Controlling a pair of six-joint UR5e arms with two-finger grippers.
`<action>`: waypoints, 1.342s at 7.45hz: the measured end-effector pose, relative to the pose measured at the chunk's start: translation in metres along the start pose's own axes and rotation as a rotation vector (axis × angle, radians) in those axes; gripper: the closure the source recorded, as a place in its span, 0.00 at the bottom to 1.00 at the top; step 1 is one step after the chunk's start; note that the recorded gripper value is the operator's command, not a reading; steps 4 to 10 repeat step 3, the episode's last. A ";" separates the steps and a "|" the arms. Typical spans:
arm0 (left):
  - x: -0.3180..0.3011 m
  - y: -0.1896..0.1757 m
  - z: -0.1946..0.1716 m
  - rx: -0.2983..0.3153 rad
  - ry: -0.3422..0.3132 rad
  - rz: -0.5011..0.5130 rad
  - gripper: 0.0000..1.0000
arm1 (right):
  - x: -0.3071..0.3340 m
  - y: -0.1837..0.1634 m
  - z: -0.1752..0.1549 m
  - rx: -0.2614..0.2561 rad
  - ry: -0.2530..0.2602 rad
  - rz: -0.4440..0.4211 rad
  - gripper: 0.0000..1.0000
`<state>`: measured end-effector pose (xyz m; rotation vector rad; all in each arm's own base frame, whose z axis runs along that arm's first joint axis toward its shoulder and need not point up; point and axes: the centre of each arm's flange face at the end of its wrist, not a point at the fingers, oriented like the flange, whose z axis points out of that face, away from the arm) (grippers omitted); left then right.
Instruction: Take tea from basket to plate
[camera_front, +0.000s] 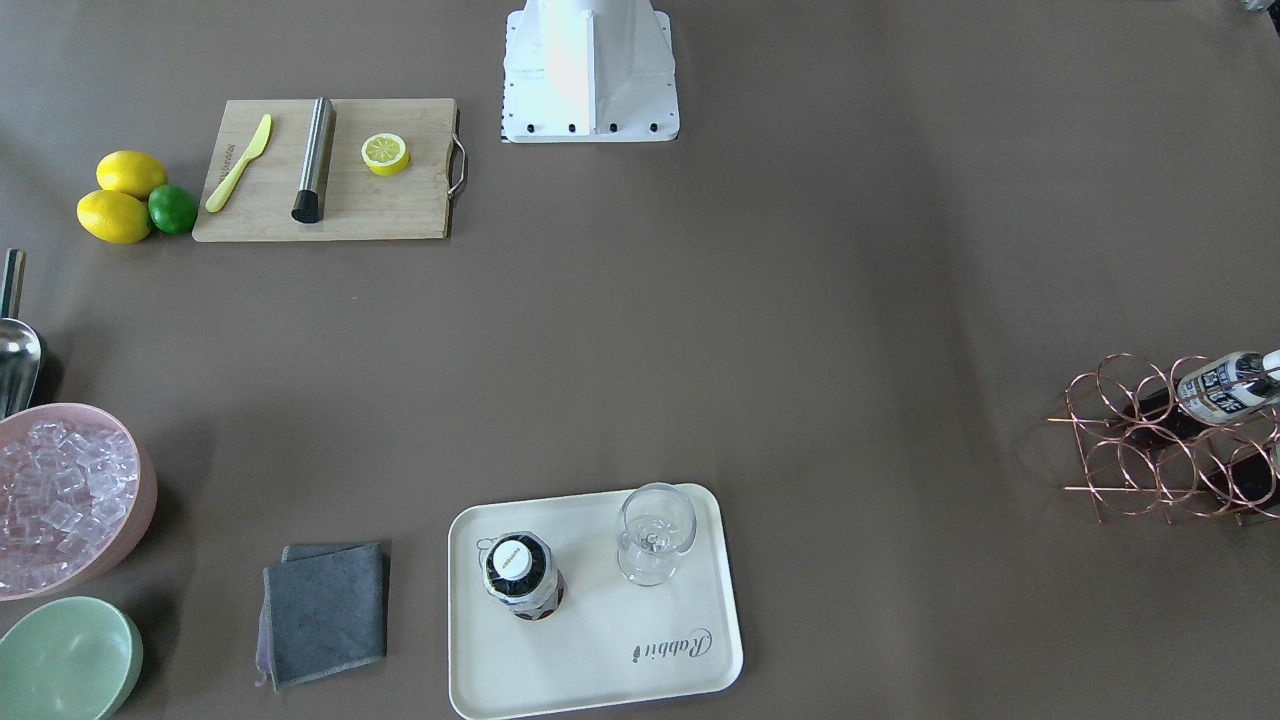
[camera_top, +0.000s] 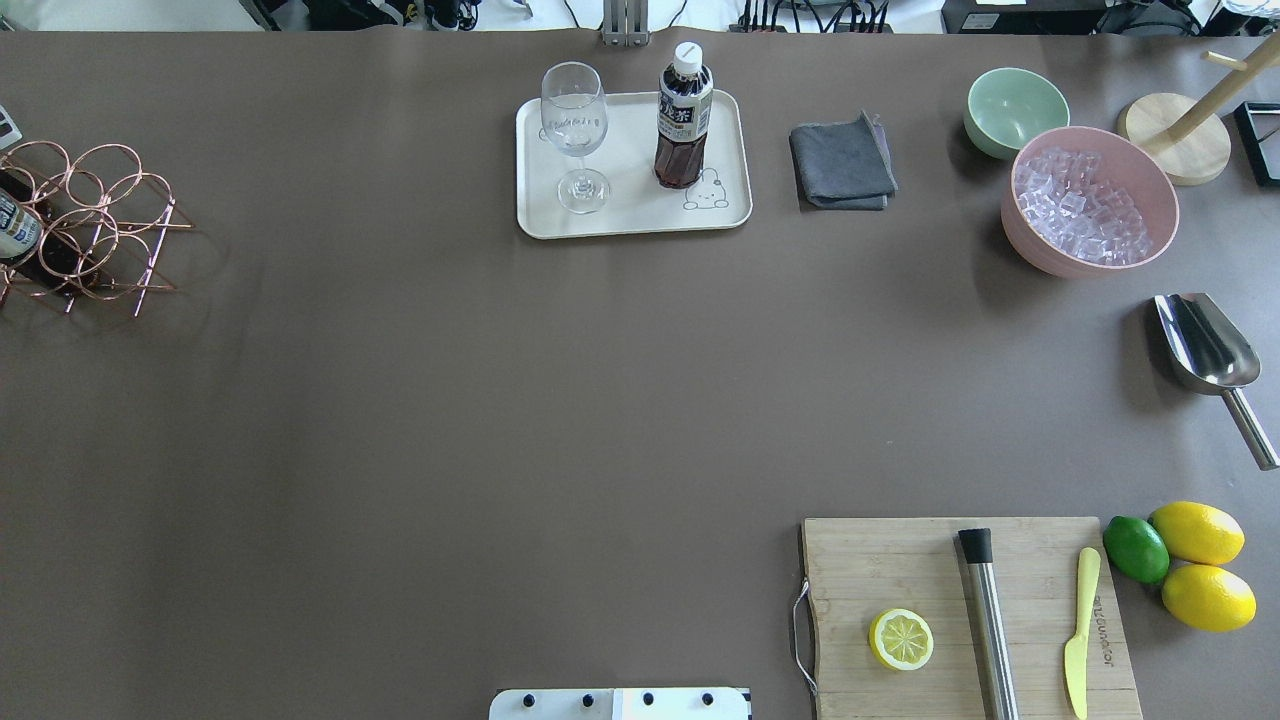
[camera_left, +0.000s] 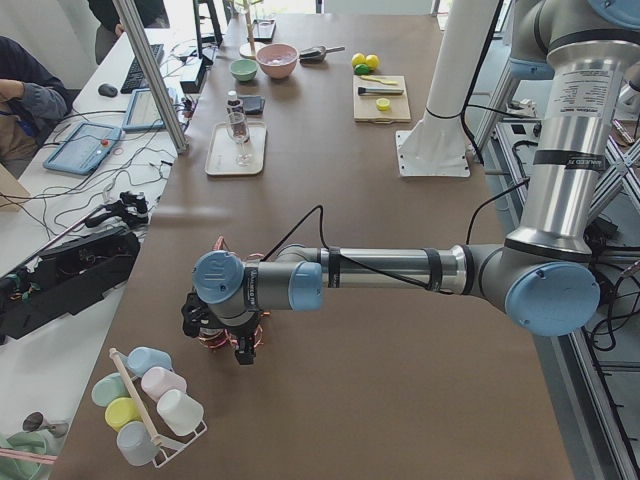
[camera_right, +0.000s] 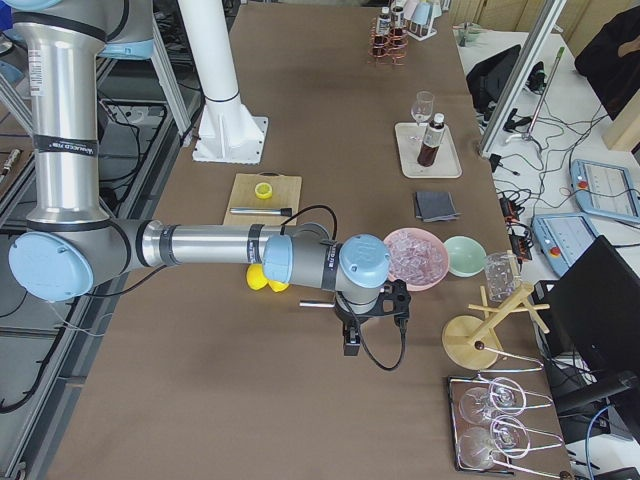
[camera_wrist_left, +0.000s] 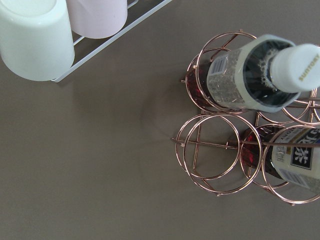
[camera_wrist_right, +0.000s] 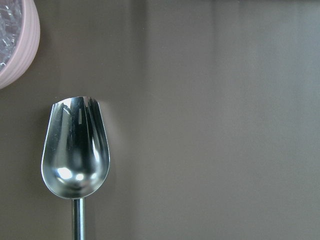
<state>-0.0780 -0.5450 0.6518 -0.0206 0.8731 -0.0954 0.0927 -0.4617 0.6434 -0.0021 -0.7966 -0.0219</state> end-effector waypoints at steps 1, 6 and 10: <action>0.000 0.001 0.001 -0.002 -0.001 0.000 0.02 | 0.003 0.003 0.001 -0.003 -0.001 0.009 0.00; -0.001 0.001 0.003 -0.005 -0.001 -0.001 0.02 | 0.005 0.006 0.000 0.000 0.002 0.010 0.00; -0.001 0.001 0.003 -0.005 -0.001 -0.001 0.02 | 0.005 0.006 0.000 0.000 0.002 0.010 0.00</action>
